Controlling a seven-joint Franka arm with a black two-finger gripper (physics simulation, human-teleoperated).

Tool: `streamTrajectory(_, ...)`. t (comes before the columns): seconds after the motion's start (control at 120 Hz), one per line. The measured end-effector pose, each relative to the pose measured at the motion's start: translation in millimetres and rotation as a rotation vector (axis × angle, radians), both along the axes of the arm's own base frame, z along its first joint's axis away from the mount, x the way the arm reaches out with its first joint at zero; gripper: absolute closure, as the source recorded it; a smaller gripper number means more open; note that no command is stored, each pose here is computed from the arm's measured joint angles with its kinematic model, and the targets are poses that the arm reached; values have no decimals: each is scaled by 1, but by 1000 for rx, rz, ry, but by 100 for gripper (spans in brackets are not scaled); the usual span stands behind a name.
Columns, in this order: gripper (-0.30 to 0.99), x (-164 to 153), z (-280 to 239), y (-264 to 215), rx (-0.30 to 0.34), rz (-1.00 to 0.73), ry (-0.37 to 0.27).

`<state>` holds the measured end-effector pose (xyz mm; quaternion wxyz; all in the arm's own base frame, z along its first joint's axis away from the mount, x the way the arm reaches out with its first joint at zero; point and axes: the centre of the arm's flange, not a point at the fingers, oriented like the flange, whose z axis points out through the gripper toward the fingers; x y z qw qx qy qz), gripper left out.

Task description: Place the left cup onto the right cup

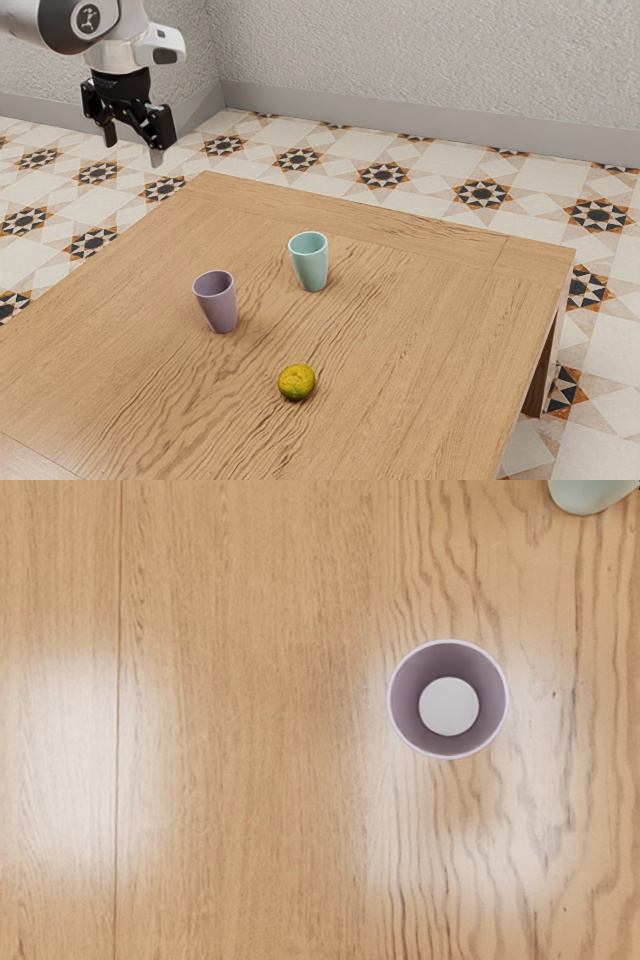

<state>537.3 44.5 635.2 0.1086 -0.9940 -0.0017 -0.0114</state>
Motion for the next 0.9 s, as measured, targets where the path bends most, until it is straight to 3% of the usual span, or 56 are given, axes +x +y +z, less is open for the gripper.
streamTrajectory(0.3,0,-1,-18,-7,-3,-26,39)
streamTrajectory(0.5,0,2,-68,-17,-17,-61,72)
streamTrajectory(0.9,0,6,-156,-40,-165,-32,105)
